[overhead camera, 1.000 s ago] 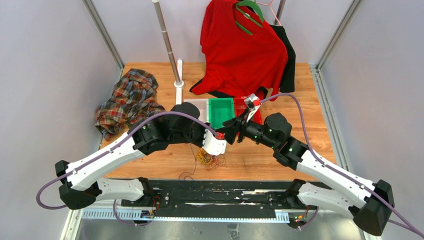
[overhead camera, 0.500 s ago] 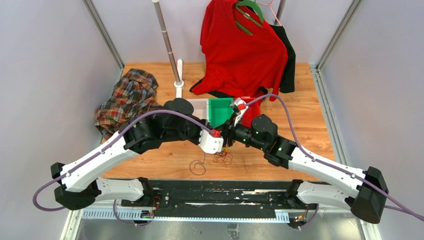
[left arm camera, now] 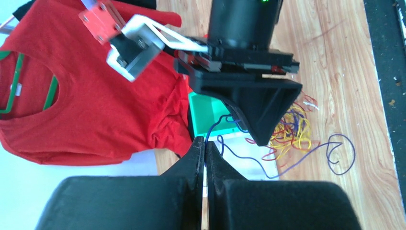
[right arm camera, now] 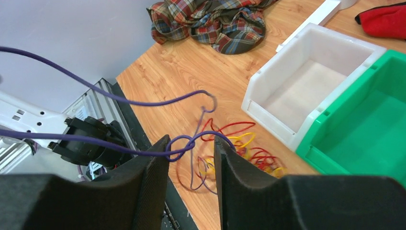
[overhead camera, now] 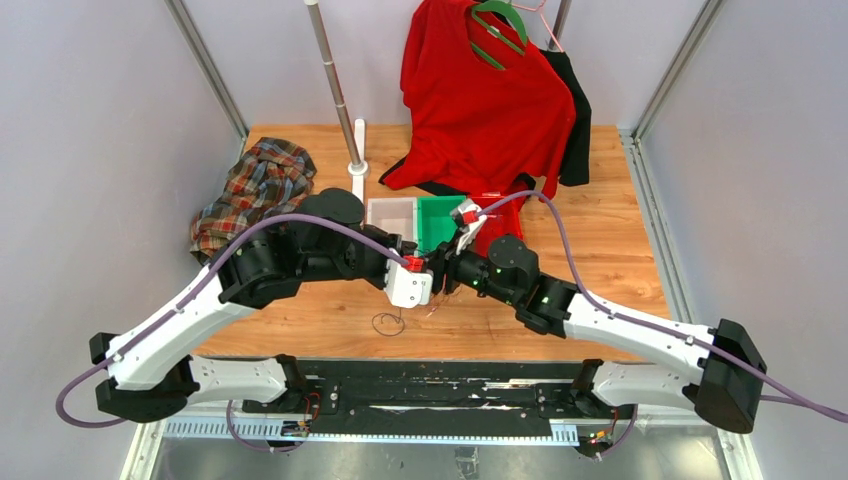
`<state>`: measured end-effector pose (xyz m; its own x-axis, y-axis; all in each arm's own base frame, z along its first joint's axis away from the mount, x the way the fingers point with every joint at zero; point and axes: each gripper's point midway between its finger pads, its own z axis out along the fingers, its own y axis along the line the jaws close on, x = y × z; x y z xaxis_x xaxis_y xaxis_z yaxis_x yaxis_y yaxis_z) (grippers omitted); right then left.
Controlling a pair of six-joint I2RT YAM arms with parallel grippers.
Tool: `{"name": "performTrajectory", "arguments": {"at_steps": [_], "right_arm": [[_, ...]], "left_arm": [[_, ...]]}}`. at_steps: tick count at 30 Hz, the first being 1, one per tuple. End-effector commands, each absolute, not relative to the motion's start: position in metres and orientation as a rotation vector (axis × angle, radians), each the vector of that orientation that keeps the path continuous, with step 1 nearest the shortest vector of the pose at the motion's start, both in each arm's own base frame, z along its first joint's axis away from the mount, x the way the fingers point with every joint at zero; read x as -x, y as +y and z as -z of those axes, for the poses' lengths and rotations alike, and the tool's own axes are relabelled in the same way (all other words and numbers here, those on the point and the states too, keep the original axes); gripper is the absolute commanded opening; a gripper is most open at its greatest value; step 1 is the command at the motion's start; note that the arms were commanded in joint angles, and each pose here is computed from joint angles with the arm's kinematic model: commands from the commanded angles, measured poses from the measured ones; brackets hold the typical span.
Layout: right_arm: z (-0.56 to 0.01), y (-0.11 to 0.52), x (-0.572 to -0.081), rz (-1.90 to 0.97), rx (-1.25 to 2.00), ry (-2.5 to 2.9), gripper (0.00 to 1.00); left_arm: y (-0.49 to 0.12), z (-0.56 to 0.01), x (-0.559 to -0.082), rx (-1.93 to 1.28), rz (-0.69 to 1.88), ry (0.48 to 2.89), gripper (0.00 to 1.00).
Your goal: Untangle the cables
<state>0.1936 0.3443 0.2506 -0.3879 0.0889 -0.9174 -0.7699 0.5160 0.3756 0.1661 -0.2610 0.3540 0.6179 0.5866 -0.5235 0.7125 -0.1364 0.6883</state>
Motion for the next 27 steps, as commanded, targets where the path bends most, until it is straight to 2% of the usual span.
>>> {"name": "performTrajectory", "arguments": {"at_steps": [1,5,12,17,20,27], "right_arm": [[-0.270,0.360,-0.192,-1.054,0.539,1.654,0.41],[-0.267,0.370,-0.189,-1.042,0.555,1.640,0.44],[-0.224,0.362,-0.200,-0.917,0.518,1.732,0.31],[-0.184,0.348,-0.202,-0.853,0.482,1.797,0.30],[-0.164,0.339,-0.201,-0.830,0.469,1.835,0.33],[-0.158,0.330,-0.194,-0.836,0.467,1.856,0.52]], "left_arm": [[-0.264,-0.372,-0.152,-1.786,0.240,1.012,0.00],[-0.264,-0.375,-0.150,-1.783,0.254,1.008,0.00],[-0.259,-0.396,-0.150,-1.754,0.232,0.978,0.00],[-0.251,-0.429,-0.153,-1.703,0.165,0.913,0.00],[-0.244,-0.449,-0.154,-1.677,0.123,0.867,0.00],[-0.231,-0.495,-0.158,-1.604,0.009,0.772,0.00]]}}
